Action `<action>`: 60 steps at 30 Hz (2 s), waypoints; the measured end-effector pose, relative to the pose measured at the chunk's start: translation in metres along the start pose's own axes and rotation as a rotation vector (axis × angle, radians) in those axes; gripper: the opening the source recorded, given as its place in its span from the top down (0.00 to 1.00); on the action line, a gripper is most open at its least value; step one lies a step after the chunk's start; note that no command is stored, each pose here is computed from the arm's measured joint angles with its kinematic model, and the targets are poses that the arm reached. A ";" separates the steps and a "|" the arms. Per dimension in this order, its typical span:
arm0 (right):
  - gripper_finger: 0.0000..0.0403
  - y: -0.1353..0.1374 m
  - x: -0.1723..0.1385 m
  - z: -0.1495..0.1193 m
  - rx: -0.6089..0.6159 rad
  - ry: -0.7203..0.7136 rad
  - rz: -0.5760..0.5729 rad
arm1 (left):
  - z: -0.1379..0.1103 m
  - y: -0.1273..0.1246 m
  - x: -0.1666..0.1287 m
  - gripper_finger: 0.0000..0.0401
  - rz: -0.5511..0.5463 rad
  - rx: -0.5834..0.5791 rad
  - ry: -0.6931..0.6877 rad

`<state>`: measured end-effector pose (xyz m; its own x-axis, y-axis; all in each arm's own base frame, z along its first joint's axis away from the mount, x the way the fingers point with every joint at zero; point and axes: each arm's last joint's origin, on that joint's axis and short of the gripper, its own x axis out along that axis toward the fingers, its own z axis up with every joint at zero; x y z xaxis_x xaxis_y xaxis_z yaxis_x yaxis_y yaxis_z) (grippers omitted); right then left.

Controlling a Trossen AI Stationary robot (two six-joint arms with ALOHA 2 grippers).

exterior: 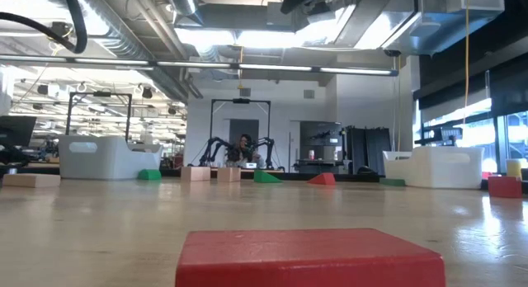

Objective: Sort & place blocks by color
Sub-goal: Put the red block into the transparent bin, then put the brown block into the gray bin

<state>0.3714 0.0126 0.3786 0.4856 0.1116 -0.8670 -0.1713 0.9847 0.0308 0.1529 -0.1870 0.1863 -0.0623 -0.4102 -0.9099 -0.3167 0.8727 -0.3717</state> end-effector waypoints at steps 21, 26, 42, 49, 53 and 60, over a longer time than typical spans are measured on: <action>0.39 -0.018 0.000 0.001 0.056 -0.009 -0.154 | -0.019 0.064 -0.102 0.52 -0.024 -0.281 -0.459; 0.39 -0.036 0.014 0.007 0.089 -0.043 -0.178 | -0.021 0.083 -0.126 0.52 -0.026 -0.295 -0.718; 0.39 -0.080 0.055 0.013 0.185 -0.071 -0.224 | -0.026 0.125 -0.136 0.52 0.365 -0.013 -0.604; 0.39 -0.080 0.055 0.014 0.188 -0.074 -0.223 | -0.024 0.123 -0.136 0.52 0.369 0.053 -0.616; 0.39 -0.079 0.055 0.014 0.159 -0.070 -0.221 | -0.020 0.121 -0.135 0.52 0.399 0.122 -0.600; 0.39 -0.078 0.055 0.013 0.078 -0.053 -0.214 | -0.004 0.111 -0.129 0.52 0.436 0.240 -0.576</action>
<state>0.4230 -0.0558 0.3348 0.5488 -0.0963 -0.8304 0.0067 0.9938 -0.1108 0.1218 -0.0384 0.2630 0.3905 0.1309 -0.9113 -0.1580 0.9847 0.0737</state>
